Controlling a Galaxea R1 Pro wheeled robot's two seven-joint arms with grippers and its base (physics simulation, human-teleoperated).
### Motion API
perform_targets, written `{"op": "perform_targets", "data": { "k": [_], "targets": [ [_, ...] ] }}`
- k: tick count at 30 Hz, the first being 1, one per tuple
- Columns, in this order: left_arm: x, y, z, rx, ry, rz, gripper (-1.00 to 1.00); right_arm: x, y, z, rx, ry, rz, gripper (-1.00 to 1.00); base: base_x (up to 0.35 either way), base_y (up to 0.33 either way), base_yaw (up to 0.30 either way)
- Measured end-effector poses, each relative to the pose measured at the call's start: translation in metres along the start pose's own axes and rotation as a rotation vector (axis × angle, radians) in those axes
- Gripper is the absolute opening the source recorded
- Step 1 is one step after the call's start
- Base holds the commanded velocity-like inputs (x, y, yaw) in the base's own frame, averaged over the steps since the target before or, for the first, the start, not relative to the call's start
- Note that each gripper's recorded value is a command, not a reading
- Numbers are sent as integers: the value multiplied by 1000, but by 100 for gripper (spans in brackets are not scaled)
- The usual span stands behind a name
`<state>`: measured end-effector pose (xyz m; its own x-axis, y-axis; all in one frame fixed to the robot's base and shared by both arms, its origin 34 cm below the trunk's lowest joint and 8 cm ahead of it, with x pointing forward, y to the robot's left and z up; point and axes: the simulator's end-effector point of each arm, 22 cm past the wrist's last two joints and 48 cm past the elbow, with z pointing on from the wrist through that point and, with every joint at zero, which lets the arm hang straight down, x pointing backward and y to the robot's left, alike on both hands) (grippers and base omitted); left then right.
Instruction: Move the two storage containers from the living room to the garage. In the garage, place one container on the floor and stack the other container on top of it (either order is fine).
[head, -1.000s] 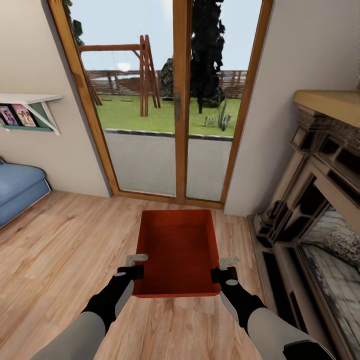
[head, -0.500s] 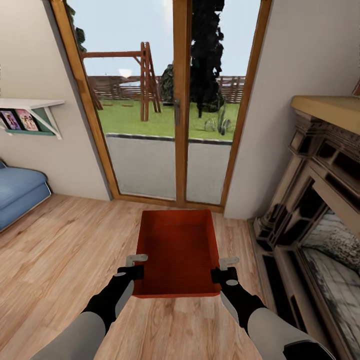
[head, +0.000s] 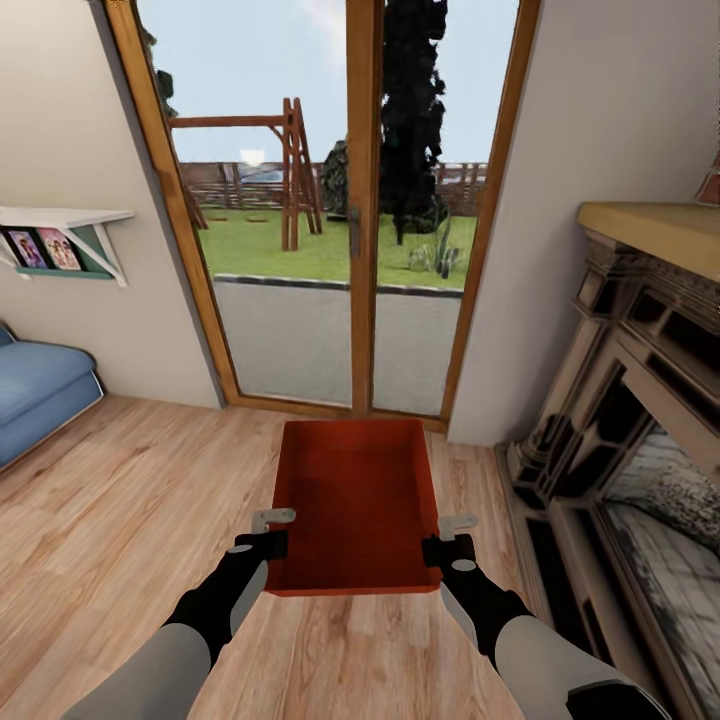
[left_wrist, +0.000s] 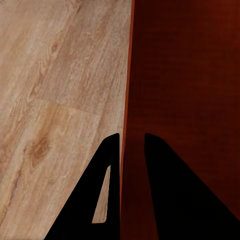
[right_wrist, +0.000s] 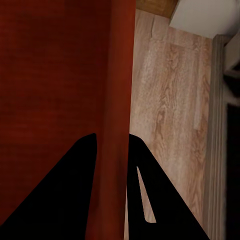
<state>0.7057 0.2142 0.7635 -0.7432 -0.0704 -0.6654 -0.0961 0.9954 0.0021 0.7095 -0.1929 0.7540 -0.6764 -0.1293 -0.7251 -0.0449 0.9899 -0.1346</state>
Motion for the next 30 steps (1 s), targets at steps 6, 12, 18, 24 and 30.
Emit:
{"op": "perform_targets", "data": {
  "k": [6,12,18,24,30],
  "targets": [
    [-5,0,-3,1,-10,0,-100,-6,-1,-2,1,-10,0,-100,0,0,0],
    [-10,0,-6,1,-20,-1,-100,-11,-2,-5,2,-20,1,-100,0,0,0],
    [-16,0,-9,2,-30,-2,-100,-16,-2,-7,4,-29,2,-100,0,0,0],
    [-20,-1,-11,2,-37,-2,-100,-21,-3,-9,5,-37,2,-100,0,0,0],
    [-21,-1,-13,3,-41,-3,-100,-23,-4,-10,5,-41,2,-100,0,0,0]
  ]
}}
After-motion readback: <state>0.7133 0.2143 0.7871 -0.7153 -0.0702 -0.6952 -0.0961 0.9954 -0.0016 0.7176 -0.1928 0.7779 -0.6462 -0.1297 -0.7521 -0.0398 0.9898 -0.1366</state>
